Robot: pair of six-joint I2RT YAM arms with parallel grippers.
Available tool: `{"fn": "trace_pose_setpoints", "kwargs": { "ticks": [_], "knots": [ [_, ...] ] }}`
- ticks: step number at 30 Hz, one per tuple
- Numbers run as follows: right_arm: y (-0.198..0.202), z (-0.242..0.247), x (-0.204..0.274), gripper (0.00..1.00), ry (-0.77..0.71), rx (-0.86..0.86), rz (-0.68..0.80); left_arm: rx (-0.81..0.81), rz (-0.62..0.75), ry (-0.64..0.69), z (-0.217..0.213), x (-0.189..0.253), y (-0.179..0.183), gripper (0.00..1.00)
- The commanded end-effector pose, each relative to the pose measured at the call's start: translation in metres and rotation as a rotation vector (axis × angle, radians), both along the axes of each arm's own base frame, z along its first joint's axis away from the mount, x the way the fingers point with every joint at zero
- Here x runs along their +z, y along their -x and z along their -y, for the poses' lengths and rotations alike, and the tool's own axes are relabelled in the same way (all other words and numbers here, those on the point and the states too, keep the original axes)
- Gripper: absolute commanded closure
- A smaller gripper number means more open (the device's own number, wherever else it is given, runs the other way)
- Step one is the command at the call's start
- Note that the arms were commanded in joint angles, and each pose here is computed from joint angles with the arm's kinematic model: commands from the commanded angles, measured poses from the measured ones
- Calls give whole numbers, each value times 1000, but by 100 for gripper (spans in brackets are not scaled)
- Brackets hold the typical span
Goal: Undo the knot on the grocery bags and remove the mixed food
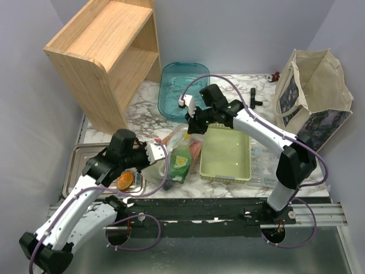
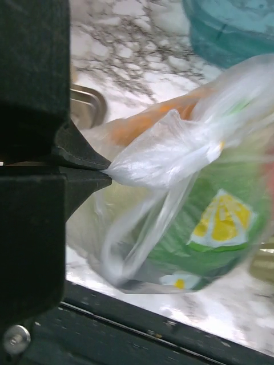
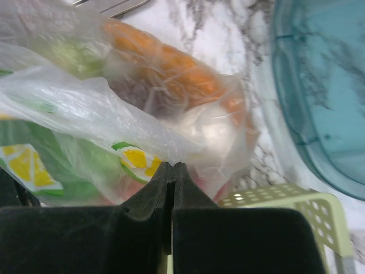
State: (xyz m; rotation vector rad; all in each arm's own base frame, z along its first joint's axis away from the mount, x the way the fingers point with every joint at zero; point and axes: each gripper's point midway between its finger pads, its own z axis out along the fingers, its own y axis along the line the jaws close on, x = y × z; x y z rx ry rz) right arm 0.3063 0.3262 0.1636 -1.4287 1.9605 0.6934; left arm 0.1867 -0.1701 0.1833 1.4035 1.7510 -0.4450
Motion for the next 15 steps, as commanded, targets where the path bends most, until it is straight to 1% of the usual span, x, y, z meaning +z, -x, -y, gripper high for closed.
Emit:
{"fn": "trace_pose_setpoints", "kwargs": {
  "ticks": [1, 3, 6, 9, 12, 13, 14, 15],
  "knots": [
    [-39, 33, 19, 99, 22, -148, 130, -56, -34, -247, -57, -64, 46, 100],
    [-44, 43, 20, 99, 24, -177, 135, -65, -1, -306, -73, -81, 55, 100],
    [-48, 56, 21, 99, 34, -198, 139, -69, 74, -343, -86, -94, 58, 100],
    [-46, 60, 25, 99, 23, -191, 141, -43, 166, -319, -86, -90, 50, 100],
    [-35, 45, 44, 99, -45, -121, 101, -36, 212, -272, -80, -78, 46, 100],
    [-29, 36, 51, 87, -74, -93, 64, -37, 224, -248, -76, -72, 44, 100],
    [-26, 27, 60, 72, -99, -71, 44, -37, 232, -227, -73, -65, 43, 100],
    [-20, 18, 64, 51, -114, -44, 23, -44, 239, -200, -68, -58, 43, 98]
  ]
}}
